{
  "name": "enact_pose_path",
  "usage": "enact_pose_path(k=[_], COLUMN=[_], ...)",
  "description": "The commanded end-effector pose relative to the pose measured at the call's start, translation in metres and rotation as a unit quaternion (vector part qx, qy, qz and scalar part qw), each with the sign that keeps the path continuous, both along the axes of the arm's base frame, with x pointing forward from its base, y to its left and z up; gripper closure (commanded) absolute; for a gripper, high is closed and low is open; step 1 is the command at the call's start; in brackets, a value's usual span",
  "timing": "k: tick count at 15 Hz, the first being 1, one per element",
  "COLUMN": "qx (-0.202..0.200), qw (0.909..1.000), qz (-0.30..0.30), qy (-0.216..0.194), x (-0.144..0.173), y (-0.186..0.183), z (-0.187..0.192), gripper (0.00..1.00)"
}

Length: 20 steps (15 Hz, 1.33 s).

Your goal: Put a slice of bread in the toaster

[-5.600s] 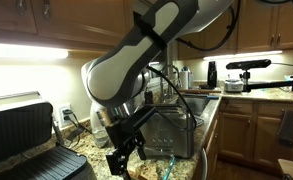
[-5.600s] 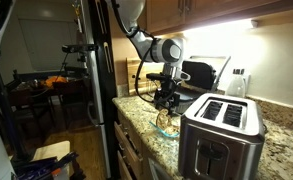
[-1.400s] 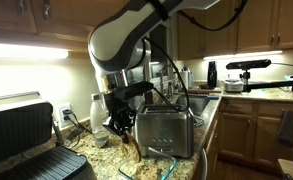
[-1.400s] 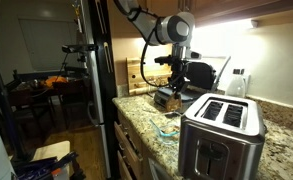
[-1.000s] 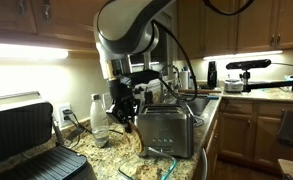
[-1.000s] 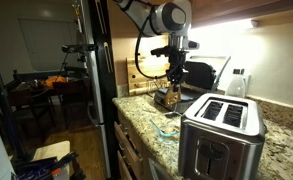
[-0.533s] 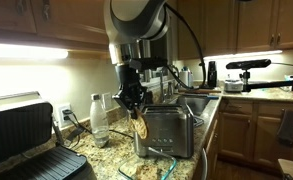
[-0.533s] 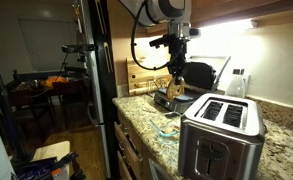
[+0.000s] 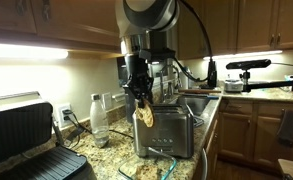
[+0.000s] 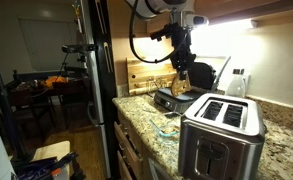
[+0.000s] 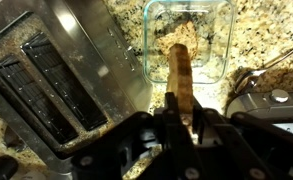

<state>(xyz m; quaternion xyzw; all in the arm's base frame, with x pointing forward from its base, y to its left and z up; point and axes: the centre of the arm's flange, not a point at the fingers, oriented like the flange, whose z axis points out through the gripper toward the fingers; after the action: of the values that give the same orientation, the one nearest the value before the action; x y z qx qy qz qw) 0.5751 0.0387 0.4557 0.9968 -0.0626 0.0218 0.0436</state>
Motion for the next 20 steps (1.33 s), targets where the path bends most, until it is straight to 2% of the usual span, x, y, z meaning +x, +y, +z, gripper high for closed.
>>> enact_pose_path(k=[1, 13, 20], qx=[-0.012, -0.005, -0.008], qw=[0.9997, 0.9991, 0.999], qz=[-0.007, -0.008, -0.018], qy=[-0.019, -0.041, -0.04], x=[-0.026, -0.053, -0.065], y=[-0.013, -0.058, -0.083], z=[0.011, 0.052, 0.055], gripper=[0.92, 0.92, 0.92])
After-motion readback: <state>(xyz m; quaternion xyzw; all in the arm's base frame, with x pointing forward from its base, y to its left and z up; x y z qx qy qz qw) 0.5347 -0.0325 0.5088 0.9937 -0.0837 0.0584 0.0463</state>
